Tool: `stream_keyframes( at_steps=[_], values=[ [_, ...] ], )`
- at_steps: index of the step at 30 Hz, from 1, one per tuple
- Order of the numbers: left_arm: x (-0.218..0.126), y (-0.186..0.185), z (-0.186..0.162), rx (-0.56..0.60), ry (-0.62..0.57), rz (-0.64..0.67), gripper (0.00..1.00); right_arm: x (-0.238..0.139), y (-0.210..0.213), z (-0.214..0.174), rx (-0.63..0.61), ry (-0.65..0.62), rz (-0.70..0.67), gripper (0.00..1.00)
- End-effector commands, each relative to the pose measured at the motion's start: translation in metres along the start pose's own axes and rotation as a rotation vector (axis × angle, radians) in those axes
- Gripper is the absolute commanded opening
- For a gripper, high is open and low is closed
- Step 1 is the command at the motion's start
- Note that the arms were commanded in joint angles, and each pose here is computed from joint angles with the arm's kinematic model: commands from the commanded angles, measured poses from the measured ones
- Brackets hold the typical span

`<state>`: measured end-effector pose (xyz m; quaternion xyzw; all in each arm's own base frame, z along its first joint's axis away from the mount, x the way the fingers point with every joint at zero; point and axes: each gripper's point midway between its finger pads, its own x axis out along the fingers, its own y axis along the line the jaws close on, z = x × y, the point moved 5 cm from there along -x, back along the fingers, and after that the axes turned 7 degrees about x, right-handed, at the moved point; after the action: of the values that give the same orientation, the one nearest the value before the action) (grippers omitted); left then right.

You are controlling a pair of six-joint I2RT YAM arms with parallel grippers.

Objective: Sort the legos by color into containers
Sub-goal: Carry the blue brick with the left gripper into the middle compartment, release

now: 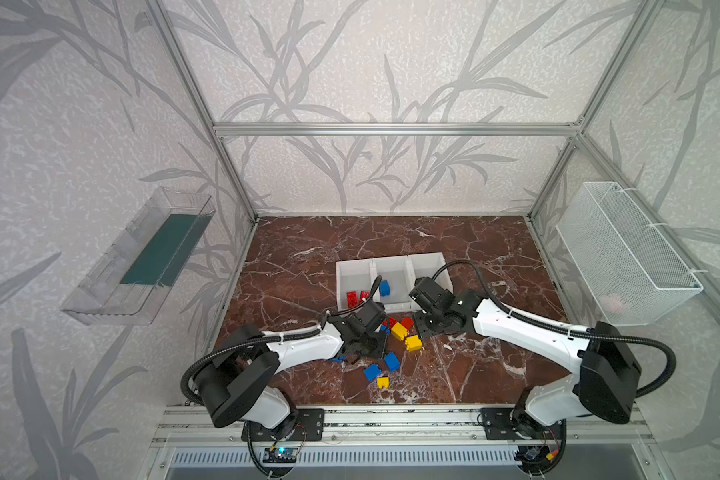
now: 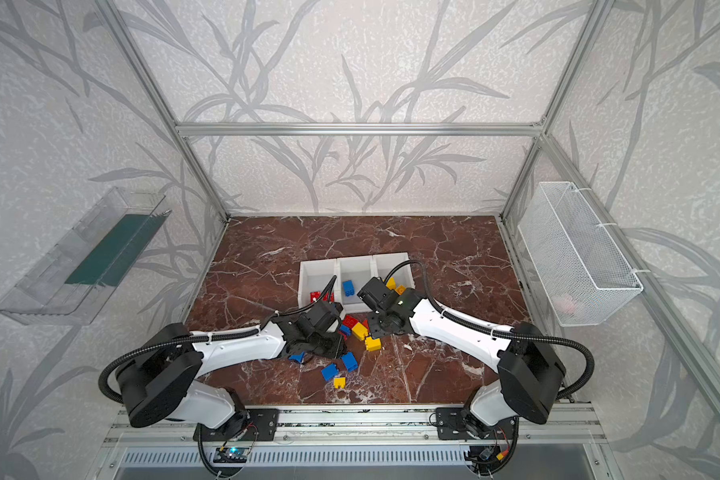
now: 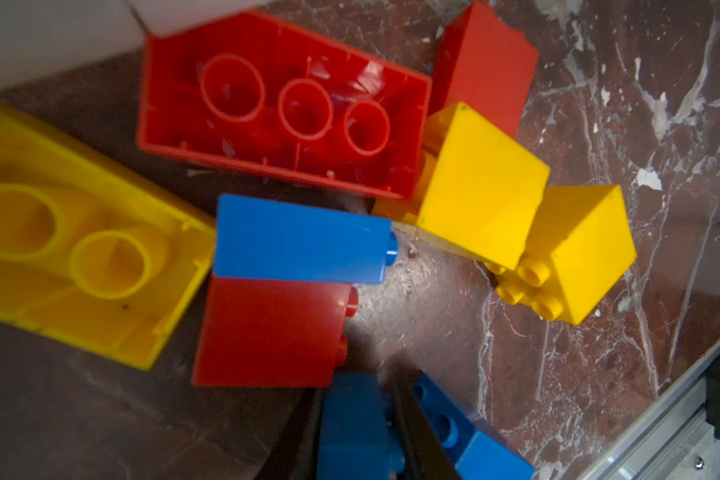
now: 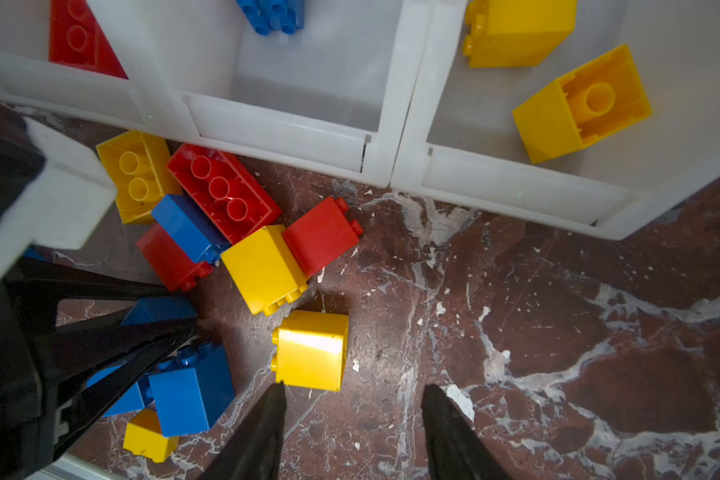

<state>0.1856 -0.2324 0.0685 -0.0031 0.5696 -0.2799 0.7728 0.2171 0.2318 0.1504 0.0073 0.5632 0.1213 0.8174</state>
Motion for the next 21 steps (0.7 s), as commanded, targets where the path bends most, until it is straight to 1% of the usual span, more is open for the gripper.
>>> stream_keyframes(
  at_steps=[1, 5, 9, 11, 13, 15, 21],
  values=[
    [-0.015, -0.008, 0.014, 0.012, -0.053, -0.002, 0.25, -0.011, -0.004, 0.003, 0.019, -0.033, 0.004, 0.54],
    [-0.041, -0.021, 0.038, 0.053, -0.141, -0.020, 0.24, -0.016, -0.011, 0.004, 0.029, -0.044, -0.017, 0.54],
    [-0.071, -0.032, 0.077, 0.123, -0.307, 0.005, 0.25, -0.022, -0.019, 0.005, 0.044, -0.059, -0.015, 0.54],
    [-0.078, -0.031, 0.096, 0.141, -0.368, 0.037, 0.26, -0.025, -0.023, 0.005, 0.051, -0.068, -0.011, 0.54],
    [-0.078, -0.030, 0.117, 0.143, -0.391, 0.041, 0.27, -0.027, -0.027, 0.003, 0.054, -0.072, -0.010, 0.54],
    [-0.071, -0.029, 0.135, 0.137, -0.380, 0.023, 0.27, -0.029, -0.030, 0.001, 0.057, -0.077, -0.009, 0.54],
    [-0.034, -0.022, 0.186, 0.090, -0.334, -0.013, 0.27, -0.038, -0.039, -0.004, 0.075, -0.106, -0.004, 0.54]
  ],
)
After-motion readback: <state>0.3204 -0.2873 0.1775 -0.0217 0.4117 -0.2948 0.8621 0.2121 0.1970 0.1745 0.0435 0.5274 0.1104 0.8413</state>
